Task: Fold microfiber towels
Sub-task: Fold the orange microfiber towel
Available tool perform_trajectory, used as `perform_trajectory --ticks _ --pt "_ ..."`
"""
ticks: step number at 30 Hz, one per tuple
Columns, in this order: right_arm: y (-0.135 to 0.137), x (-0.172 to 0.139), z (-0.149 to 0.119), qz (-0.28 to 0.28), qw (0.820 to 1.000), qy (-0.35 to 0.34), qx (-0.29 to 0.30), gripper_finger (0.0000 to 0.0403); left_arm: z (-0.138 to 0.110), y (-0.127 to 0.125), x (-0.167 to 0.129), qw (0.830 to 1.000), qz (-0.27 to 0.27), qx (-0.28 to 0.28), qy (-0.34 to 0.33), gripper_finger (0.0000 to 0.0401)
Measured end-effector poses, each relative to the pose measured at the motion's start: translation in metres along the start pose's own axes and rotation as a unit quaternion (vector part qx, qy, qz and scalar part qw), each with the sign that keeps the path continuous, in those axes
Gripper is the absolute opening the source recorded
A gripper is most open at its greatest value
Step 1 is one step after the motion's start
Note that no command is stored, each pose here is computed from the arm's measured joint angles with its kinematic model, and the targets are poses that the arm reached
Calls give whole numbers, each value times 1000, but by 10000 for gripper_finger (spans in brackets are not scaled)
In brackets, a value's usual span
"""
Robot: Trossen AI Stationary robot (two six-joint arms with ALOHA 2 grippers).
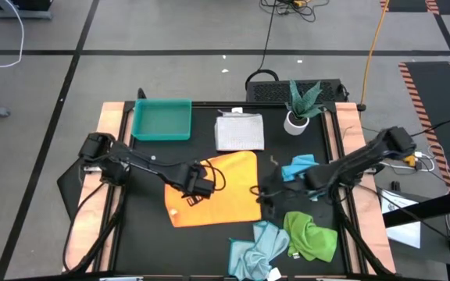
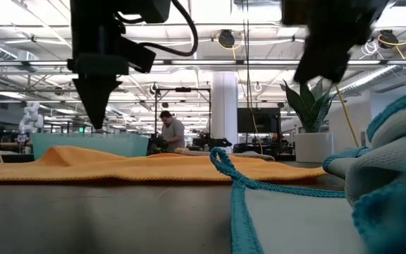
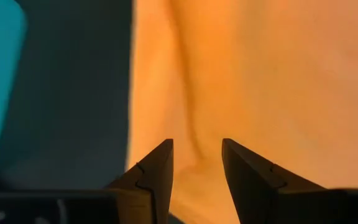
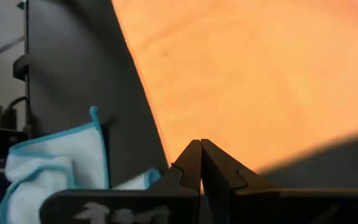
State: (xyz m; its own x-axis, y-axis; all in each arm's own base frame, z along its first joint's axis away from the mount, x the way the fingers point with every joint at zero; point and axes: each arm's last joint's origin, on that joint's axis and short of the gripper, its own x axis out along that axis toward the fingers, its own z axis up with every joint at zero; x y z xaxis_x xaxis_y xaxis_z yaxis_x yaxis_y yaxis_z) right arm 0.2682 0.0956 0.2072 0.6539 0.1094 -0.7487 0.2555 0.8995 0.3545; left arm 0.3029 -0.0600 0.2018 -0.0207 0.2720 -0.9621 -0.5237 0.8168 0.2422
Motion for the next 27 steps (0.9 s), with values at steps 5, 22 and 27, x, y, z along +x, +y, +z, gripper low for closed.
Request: perform_trajectory --ticks 5,22,27 --pt "-10 37 10 39 999 0 -12 0 1 8 7 1000 20 11 8 140" --pt "-51 38 34 16 1000 1 -8 0 -25 -5 7 993 81 88 -23 140" --pt "-51 38 34 15 1000 4 3 0 -58 -13 23 989 107 101 -7 140"
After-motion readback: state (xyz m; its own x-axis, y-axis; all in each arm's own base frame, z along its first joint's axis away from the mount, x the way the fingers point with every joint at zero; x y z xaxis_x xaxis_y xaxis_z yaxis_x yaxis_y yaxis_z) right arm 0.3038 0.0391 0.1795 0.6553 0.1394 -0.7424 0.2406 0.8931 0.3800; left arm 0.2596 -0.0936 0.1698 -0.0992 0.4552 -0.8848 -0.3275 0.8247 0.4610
